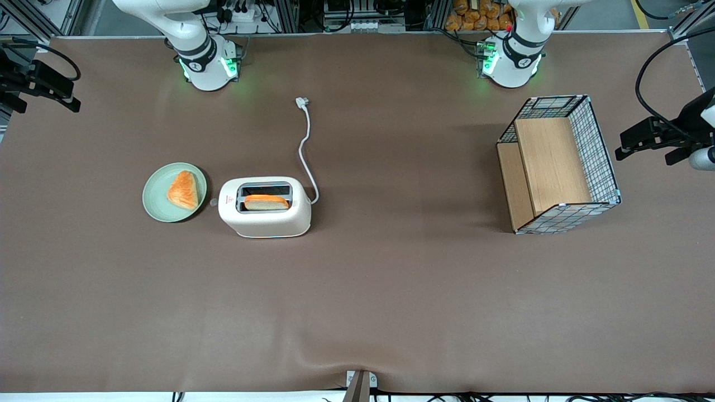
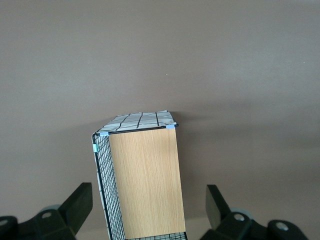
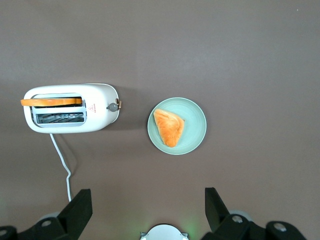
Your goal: Press toaster button with right arm
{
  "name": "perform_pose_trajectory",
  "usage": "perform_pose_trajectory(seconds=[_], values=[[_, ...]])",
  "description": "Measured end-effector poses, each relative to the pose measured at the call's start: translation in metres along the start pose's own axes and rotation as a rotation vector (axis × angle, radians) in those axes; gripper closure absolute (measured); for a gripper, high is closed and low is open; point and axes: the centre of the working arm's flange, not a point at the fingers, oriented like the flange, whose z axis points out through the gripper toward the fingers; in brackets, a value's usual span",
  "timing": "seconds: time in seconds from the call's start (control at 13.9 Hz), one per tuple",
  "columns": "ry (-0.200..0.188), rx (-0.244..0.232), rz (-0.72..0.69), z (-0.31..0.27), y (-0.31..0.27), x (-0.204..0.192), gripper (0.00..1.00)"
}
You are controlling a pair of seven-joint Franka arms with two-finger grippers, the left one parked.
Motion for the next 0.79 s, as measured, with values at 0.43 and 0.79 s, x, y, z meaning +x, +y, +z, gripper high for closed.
perform_pose_trajectory(seconds=[0.43, 0.79], values=[[-0.001, 0.000, 0.006, 0.0004, 0.0031, 0.0004, 0.00], [-0.005, 0.000, 0.008, 0.0026, 0.0040, 0.0021, 0.00]])
